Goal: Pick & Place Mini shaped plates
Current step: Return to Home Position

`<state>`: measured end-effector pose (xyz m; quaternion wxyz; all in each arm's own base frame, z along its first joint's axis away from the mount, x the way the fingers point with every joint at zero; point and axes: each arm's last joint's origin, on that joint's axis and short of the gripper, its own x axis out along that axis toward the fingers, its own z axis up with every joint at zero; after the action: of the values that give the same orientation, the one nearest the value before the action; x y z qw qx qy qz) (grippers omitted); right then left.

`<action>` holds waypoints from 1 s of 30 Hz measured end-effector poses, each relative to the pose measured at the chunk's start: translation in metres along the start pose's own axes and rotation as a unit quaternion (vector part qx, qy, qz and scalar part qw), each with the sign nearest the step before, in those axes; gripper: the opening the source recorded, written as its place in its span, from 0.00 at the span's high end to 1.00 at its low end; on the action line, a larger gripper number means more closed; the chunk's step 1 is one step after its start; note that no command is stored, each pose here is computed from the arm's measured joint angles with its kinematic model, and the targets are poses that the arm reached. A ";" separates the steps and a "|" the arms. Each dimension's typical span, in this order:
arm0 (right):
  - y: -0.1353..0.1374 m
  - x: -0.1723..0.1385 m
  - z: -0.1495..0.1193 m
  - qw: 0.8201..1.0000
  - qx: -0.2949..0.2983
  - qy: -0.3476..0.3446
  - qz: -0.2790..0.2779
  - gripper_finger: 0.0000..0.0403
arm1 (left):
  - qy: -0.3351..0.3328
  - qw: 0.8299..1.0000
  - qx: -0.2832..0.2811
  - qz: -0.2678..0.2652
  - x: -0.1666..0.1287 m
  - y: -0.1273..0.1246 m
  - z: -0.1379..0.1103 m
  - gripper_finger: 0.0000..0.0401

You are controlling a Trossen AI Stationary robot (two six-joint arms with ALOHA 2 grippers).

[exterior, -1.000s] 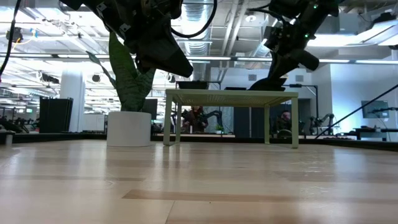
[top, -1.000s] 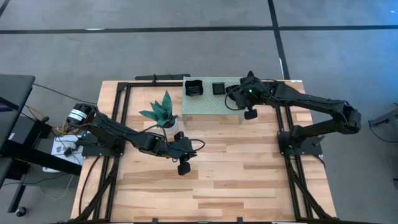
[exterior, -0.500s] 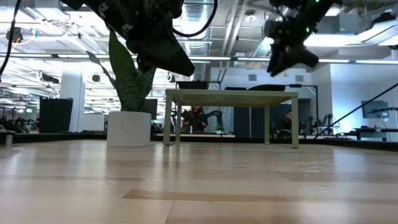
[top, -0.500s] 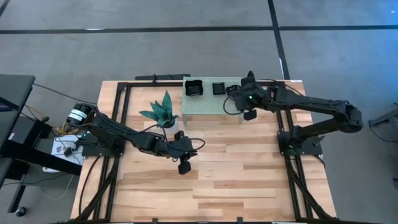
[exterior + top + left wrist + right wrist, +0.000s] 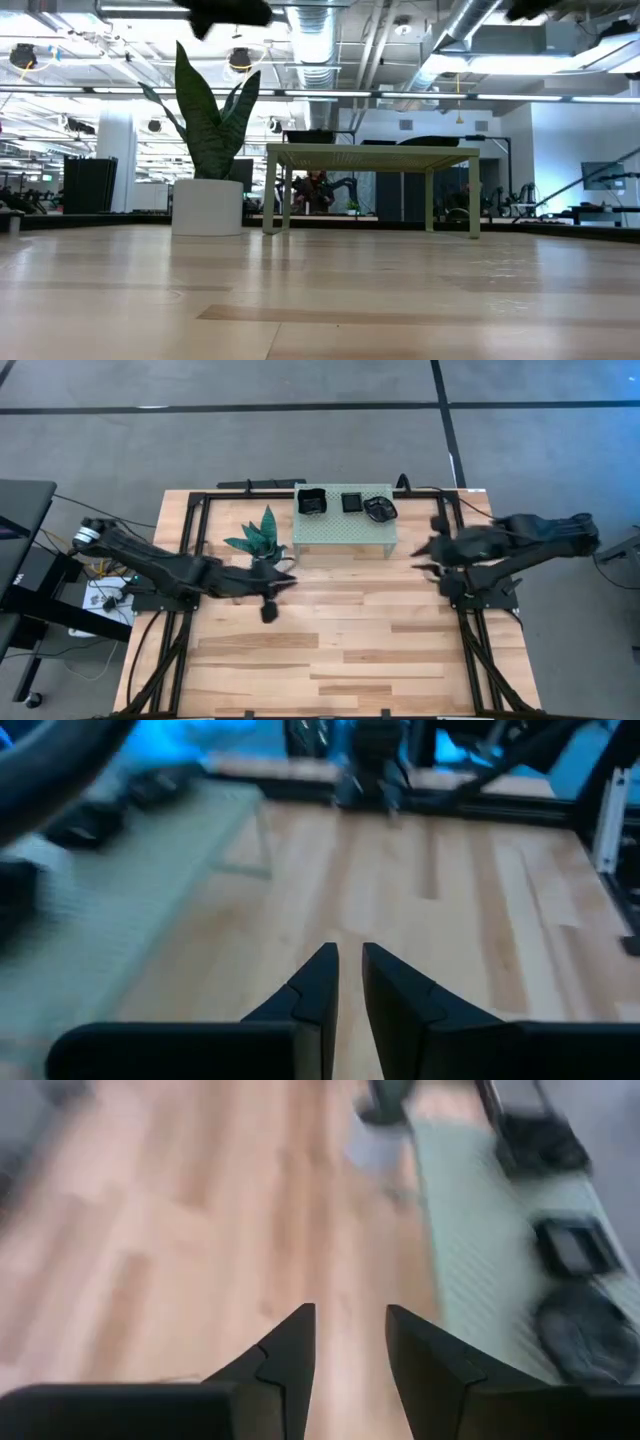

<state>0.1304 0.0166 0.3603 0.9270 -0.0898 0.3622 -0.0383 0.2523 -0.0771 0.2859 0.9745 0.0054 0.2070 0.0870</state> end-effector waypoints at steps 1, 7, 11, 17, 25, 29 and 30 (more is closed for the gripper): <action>0.003 -0.004 -0.008 1.000 0.005 -0.029 0.012 0.71 | -0.012 1.000 0.009 0.010 -0.010 0.003 -0.002 0.87; 0.013 -0.005 -0.068 0.976 0.030 -0.208 0.047 0.70 | -0.067 0.997 -0.003 0.044 -0.054 0.025 -0.042 0.87; 0.019 0.013 -0.105 0.956 0.051 -0.281 0.065 0.70 | -0.109 0.993 -0.031 0.016 -0.069 0.035 -0.075 0.87; 0.023 0.035 -0.139 0.940 0.076 -0.326 0.063 0.70 | -0.149 0.988 -0.033 0.002 -0.079 0.049 -0.115 0.87; 0.022 0.040 -0.135 0.933 0.103 -0.345 0.011 0.70 | -0.217 0.972 -0.018 -0.087 -0.081 0.054 -0.152 0.87; 0.029 0.058 -0.143 0.929 0.108 -0.354 0.011 0.70 | -0.245 0.965 -0.011 -0.097 -0.082 0.056 -0.159 0.87; 0.032 0.064 -0.146 0.928 0.109 -0.356 0.011 0.70 | -0.249 0.964 -0.005 -0.096 -0.082 0.056 -0.158 0.87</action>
<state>0.0789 0.0186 0.2064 0.9994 0.0077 0.0035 -0.0325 0.1050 -0.0399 0.1768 0.9990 0.0024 -0.0427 -0.0098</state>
